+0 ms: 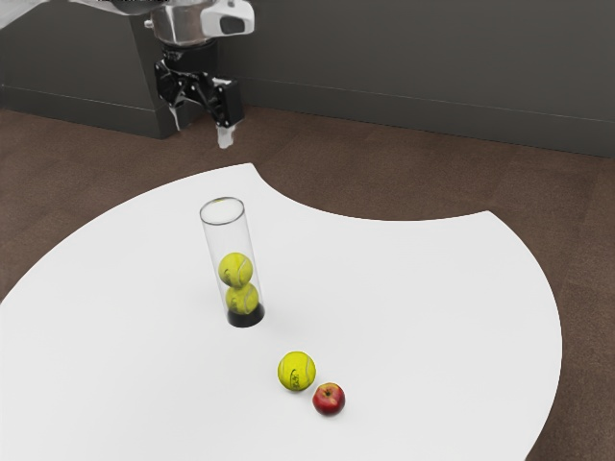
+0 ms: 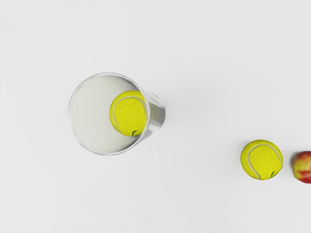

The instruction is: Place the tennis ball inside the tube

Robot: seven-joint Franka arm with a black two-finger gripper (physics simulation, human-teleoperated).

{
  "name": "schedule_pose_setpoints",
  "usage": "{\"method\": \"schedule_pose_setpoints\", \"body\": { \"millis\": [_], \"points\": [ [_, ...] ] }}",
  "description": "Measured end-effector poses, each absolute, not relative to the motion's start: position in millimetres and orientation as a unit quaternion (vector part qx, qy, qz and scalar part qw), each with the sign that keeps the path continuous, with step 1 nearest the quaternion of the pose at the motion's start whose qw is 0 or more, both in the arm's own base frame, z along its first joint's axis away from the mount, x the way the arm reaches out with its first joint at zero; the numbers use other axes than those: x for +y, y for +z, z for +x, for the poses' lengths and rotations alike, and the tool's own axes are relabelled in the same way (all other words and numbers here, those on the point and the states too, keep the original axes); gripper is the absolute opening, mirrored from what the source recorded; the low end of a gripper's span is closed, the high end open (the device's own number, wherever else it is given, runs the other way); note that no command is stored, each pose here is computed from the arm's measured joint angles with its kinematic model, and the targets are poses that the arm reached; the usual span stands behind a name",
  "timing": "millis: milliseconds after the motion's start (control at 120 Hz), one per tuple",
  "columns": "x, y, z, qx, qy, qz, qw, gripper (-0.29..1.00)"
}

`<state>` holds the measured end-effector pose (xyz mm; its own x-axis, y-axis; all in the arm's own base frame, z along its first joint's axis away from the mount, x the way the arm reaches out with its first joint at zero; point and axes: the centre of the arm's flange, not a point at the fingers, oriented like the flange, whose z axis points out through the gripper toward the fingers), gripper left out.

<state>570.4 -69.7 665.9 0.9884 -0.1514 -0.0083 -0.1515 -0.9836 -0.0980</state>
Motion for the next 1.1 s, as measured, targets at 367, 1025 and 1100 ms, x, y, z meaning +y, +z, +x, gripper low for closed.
{"method": "schedule_pose_setpoints", "body": {
  "millis": [367, 1025, 1100],
  "points": [
    [-139.5, 580.5, 568.7, 0.126, 0.044, -0.991, 0.031, 0.69],
    [-205.0, 342.8, 523.9, 0.064, 0.098, -0.992, -0.04, 0.69],
    [-198.7, 331.9, 522.9, 0.055, 0.096, -0.993, -0.037, 0.69]
  ]
}}
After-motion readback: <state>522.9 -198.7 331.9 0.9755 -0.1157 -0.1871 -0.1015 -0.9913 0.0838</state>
